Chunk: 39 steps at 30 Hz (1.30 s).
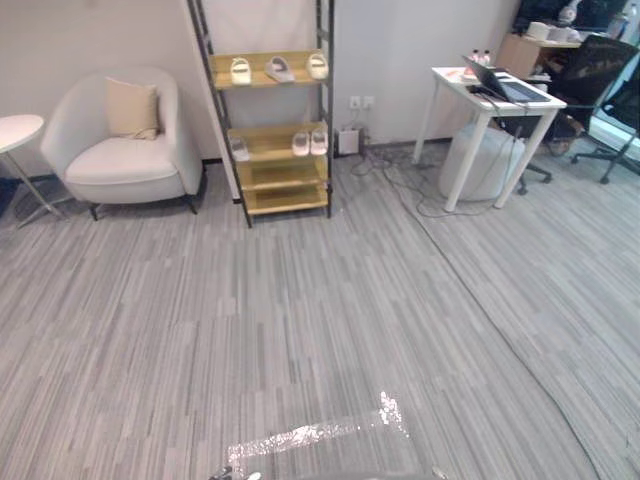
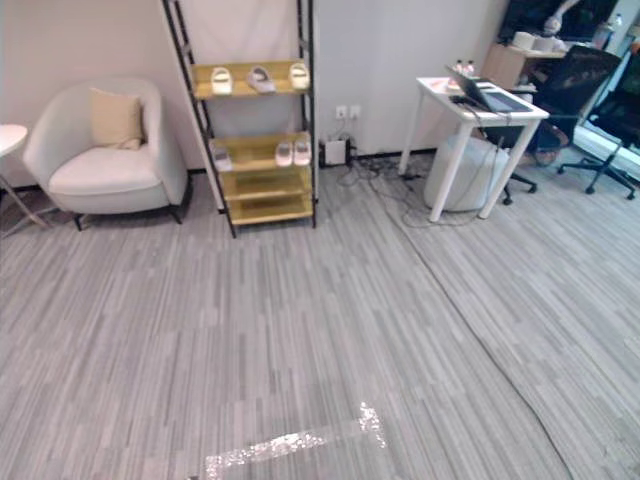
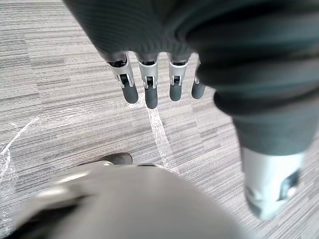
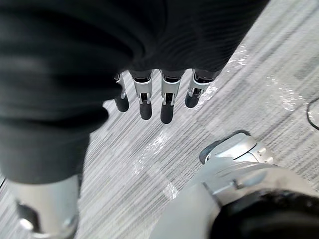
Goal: Organize the slippers on the shoe rack
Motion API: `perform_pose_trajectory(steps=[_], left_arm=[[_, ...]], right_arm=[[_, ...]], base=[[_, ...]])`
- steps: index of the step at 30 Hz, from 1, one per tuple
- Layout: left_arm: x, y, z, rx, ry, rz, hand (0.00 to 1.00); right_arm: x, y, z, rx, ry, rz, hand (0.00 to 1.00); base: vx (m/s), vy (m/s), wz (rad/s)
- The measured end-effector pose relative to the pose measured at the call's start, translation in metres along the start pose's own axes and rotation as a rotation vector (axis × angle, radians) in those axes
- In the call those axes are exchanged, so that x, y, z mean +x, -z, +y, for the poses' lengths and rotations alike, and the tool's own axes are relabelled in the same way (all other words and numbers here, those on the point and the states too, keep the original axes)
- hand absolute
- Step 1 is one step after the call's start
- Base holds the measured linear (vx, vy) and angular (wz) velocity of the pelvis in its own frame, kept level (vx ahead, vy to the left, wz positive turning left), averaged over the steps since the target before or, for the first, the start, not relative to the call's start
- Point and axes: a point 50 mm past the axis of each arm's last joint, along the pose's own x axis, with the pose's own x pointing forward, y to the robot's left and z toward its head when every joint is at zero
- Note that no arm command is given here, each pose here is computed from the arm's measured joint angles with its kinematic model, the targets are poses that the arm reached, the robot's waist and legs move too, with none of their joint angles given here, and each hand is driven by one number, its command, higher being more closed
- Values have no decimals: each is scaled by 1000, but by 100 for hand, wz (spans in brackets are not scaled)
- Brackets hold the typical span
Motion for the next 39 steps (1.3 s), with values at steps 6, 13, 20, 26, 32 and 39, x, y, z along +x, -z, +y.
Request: perform_pose_trajectory(steps=[6,13,20,26,32,39], left_arm=[[2,-6,0,32,4,-9,0],[3,-9,2,73,7,-17,0],[3,-10,2,75,5,-18,0],[3,-9,2,78,4,-17,0],[3,-8,3,80,2,-11,0],[4,-17,12,40,-31,-37,0]], right_arm=[[1,0,0,-12,4,11,0],[2,-1,1,-19,1,8,0],[2,-3,4,-72,-13,5,0],[3,-6,6,-133,-28,-1,0],[3,-7,7,-133,-29,-3,0],[5,-10,14,-128,-39,-22,0]], base=[[102,-6,4],[38,-13,8],[-25,-18,7],[-32,-22,8],[34,-13,4],[3,-36,-2]])
